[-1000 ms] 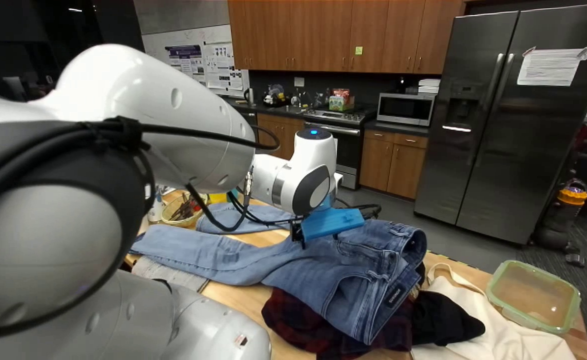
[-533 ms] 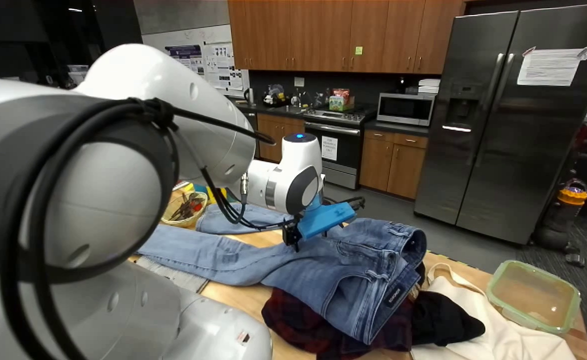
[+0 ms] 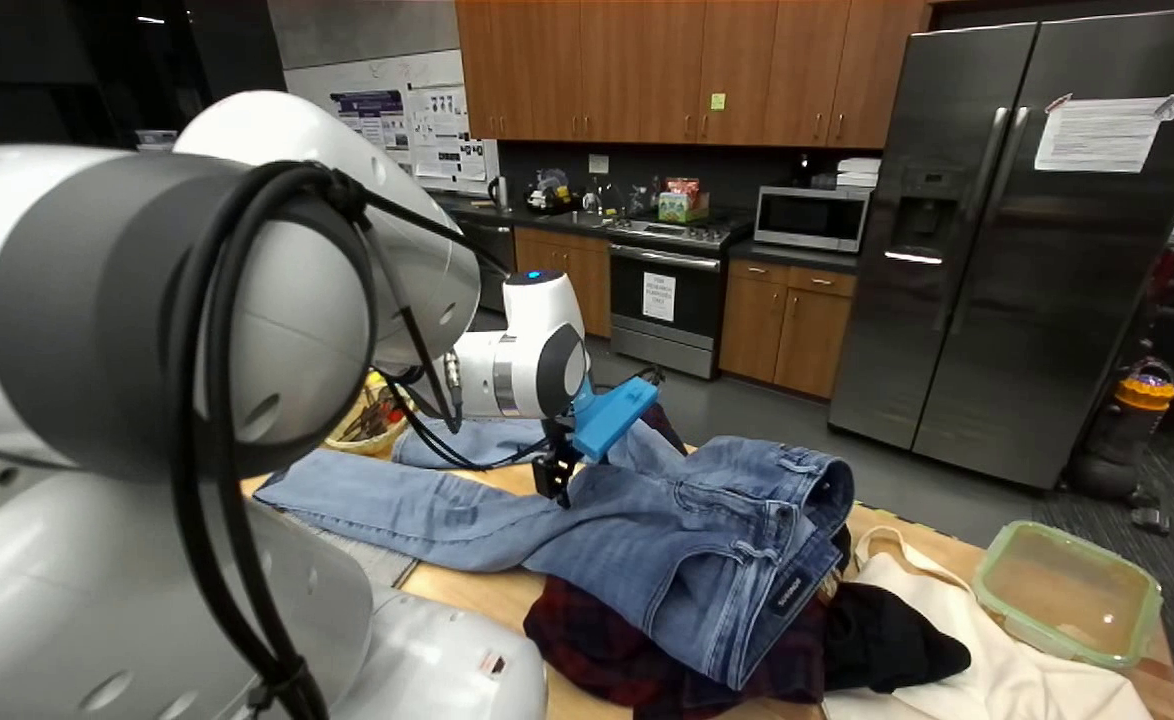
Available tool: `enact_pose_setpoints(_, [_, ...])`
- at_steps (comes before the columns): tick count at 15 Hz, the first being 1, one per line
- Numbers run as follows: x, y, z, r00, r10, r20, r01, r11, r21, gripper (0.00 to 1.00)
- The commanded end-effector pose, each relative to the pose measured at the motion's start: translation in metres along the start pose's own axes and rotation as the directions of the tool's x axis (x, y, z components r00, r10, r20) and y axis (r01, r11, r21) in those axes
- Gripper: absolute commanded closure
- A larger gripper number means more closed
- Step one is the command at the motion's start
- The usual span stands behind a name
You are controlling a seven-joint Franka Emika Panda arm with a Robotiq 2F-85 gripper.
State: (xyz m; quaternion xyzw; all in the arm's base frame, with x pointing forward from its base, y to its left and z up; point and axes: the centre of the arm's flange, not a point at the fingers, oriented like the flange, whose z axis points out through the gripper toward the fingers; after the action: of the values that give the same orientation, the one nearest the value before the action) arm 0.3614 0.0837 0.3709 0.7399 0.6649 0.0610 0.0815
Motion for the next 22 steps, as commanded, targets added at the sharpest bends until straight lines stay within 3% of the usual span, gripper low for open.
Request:
enact_pose_setpoints(1, [0.010,0.002,0.004,0.980,-0.198,0.035,0.198,0.980,0.011,0.10])
enact_pose_setpoints(2, [0.013,0.003,0.006,0.967,-0.250,0.040,0.250,0.968,0.013,0.26])
enact_pose_setpoints(7, [0.020,0.005,0.012,0.894,-0.440,0.088,0.440,0.898,0.025,0.63])
enact_pose_setpoints(12, [0.026,0.012,0.011,0.865,-0.488,0.115,0.489,0.872,0.024,0.99])
enact_pose_setpoints(16, [0.032,0.022,0.007,0.880,-0.460,0.118,0.463,0.886,0.001,0.99])
enact_pose_setpoints(22, [0.047,0.050,-0.002,0.962,-0.271,0.041,0.274,0.956,-0.105,0.99])
